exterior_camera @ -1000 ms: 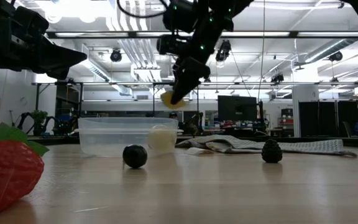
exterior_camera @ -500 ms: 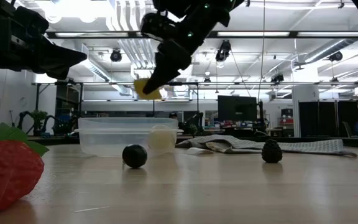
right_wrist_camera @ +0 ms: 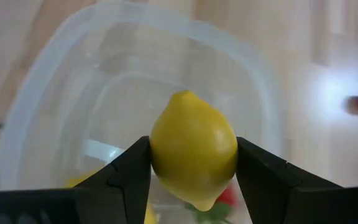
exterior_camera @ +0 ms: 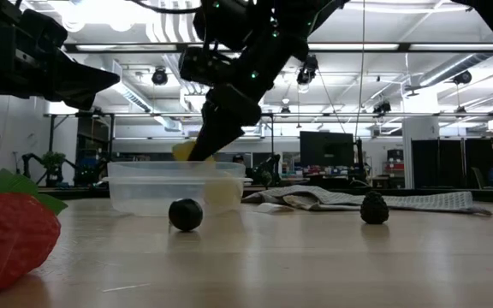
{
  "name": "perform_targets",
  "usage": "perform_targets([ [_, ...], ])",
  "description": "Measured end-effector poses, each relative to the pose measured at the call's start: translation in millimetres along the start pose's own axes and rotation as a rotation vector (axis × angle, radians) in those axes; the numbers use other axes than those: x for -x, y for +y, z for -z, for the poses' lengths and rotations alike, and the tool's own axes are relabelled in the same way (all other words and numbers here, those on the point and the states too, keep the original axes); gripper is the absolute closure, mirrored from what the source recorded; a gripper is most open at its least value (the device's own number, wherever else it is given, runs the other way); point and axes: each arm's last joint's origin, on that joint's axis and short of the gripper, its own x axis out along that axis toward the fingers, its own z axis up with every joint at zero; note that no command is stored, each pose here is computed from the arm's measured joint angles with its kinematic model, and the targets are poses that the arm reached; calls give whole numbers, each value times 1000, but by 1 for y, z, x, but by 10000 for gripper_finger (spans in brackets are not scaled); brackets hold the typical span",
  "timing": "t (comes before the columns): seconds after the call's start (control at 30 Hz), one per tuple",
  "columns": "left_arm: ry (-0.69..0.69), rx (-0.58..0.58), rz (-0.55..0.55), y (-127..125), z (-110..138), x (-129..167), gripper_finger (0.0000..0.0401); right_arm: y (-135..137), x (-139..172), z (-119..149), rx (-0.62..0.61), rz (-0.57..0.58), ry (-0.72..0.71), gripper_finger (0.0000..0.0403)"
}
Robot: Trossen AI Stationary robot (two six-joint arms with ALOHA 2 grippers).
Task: Pick and placing Produce into tupperware
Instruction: Put the yellow lemon into the transparent bin
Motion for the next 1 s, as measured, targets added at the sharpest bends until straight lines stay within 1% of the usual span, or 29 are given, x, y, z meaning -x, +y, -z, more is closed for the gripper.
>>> perform_targets([
  [0.43, 1, 0, 0, 0, 0, 0, 401, 5, -19, 10, 12, -20, 48, 215],
  [0.63, 1, 0, 0, 0, 0, 0, 401, 5, -20, 10, 5, -21, 51, 215],
  [0.8, 1, 0, 0, 0, 0, 0, 401, 5, -20, 10, 5, -20, 51, 200],
  [1.0, 1, 0, 0, 0, 0, 0, 401, 5, -20, 10, 4, -19, 49, 195],
])
